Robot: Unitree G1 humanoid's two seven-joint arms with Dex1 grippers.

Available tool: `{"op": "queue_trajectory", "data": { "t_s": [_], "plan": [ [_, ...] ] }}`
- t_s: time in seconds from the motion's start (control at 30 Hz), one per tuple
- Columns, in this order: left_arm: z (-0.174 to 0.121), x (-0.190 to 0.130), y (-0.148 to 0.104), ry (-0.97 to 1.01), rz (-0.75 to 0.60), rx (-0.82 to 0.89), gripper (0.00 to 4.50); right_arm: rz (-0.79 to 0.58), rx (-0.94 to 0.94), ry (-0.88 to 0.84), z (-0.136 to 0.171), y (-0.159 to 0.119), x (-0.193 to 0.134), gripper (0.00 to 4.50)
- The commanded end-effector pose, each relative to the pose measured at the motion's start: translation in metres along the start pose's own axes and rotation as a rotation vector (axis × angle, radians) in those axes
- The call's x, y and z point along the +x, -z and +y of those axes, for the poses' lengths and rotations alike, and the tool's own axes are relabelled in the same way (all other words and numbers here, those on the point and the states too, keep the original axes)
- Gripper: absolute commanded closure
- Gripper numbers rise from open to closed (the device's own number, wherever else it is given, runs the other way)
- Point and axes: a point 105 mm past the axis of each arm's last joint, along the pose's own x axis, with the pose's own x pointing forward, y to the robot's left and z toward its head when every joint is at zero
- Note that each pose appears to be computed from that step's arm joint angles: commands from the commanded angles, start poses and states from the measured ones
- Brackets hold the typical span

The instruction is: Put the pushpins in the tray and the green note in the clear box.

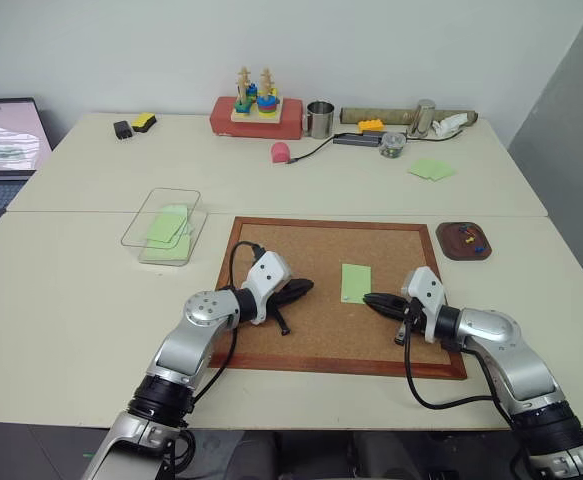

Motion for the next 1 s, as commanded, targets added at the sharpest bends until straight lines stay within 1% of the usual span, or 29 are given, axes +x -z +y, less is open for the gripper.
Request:
{"op": "queue_trajectory", "data": {
  "t_s": [0.03,0.2,0.43,0.67,0.73,0.8,0.9,1.0],
  "plan": [
    [-0.012,0.0,0.03,0.035,0.105,-0.046,4.5,-0.142,-0.037,0.005,0.0,-0.034,-0.004,4.49],
    [-0.012,0.0,0.03,0.032,0.107,-0.046,4.5,-0.179,0.007,0.001,0.001,-0.042,-0.008,4.49],
    [-0.012,0.0,0.031,0.032,0.108,-0.046,4.5,-0.19,0.056,-0.012,0.002,-0.046,-0.01,4.49],
    [-0.012,0.0,0.031,0.033,0.109,-0.045,4.5,-0.216,0.086,0.013,-0.005,-0.055,-0.017,4.49],
    [-0.012,0.0,0.03,0.034,0.109,-0.044,4.5,-0.209,0.069,0.045,-0.013,-0.056,-0.022,4.49],
    [-0.012,0.0,0.03,0.035,0.107,-0.042,4.5,-0.18,0.029,0.112,-0.031,-0.056,-0.031,4.49],
    [-0.012,0.001,0.03,0.037,0.107,-0.041,4.5,-0.074,-0.066,0.269,-0.07,-0.049,-0.052,4.49],
    [-0.013,0.002,0.03,0.039,0.107,-0.039,4.5,0.018,-0.145,0.387,-0.1,-0.042,-0.068,4.49]
  ]
}}
